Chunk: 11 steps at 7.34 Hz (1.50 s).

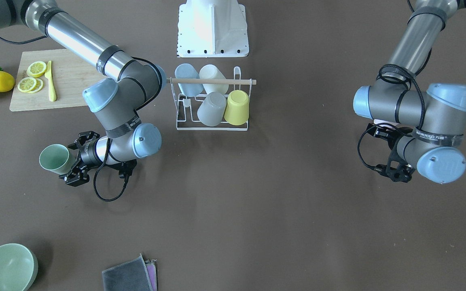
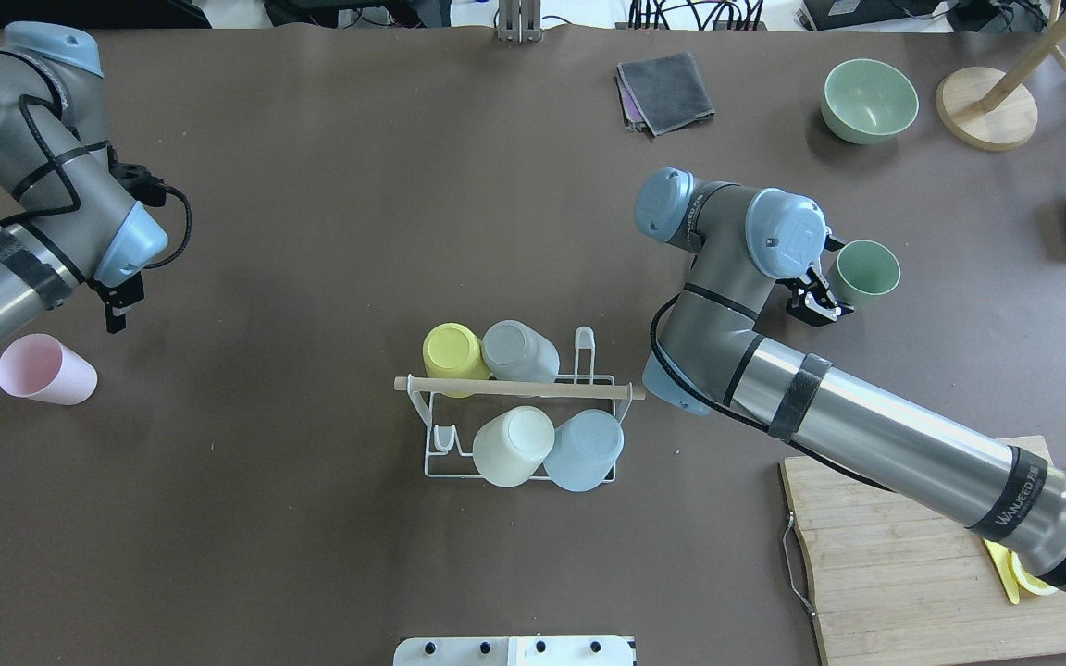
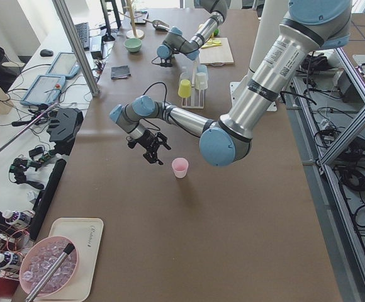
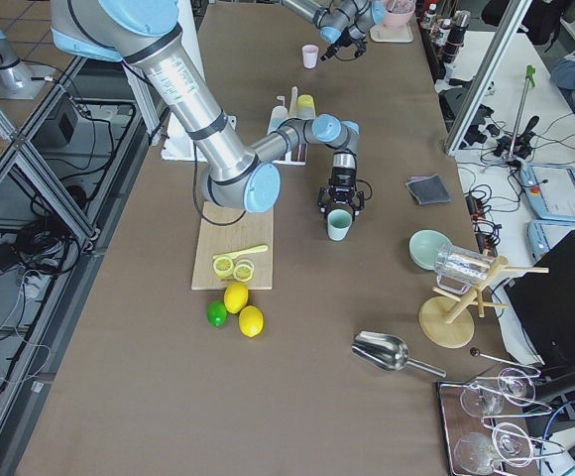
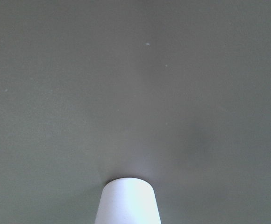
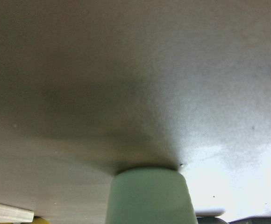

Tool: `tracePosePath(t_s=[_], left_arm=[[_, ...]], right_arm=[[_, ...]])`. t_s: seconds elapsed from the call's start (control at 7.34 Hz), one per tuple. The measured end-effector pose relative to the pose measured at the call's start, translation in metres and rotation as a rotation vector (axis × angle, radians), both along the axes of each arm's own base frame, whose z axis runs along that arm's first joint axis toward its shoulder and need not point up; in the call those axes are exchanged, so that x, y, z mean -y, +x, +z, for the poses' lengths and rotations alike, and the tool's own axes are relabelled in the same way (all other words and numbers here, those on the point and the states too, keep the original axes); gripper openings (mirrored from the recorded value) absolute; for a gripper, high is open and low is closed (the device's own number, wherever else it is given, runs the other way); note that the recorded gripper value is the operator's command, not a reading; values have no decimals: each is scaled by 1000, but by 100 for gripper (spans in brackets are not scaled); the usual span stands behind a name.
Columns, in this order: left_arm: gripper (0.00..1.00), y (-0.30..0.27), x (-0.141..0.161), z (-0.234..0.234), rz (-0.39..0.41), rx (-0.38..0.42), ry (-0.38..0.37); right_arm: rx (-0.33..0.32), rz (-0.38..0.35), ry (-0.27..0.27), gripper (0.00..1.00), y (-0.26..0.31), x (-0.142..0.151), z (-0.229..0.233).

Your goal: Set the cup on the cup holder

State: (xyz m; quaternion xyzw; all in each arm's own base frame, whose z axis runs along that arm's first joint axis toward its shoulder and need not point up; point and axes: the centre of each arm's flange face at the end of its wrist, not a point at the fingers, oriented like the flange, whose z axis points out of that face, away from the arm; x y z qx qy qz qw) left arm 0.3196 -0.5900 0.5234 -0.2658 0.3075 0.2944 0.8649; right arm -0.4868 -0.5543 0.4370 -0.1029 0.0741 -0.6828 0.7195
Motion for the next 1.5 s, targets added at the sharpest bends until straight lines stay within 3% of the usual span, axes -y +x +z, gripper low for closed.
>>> tracePosePath(t_s=[0.68,1.23,1.36,1.5], left_arm=[[98,29,-21,25,79,66,-27],[98,35,-30,39,150,68,-38],[98,34,-30,40,163,78,-29],[98,33,-31,43,169,85,-27]], right_arm=[[11,6,7,100,14,-5,24],[53,26,41,100,40,-13,42],[62,28,48,76,44,-15,46],[66,26,49,1,46,-16,48]])
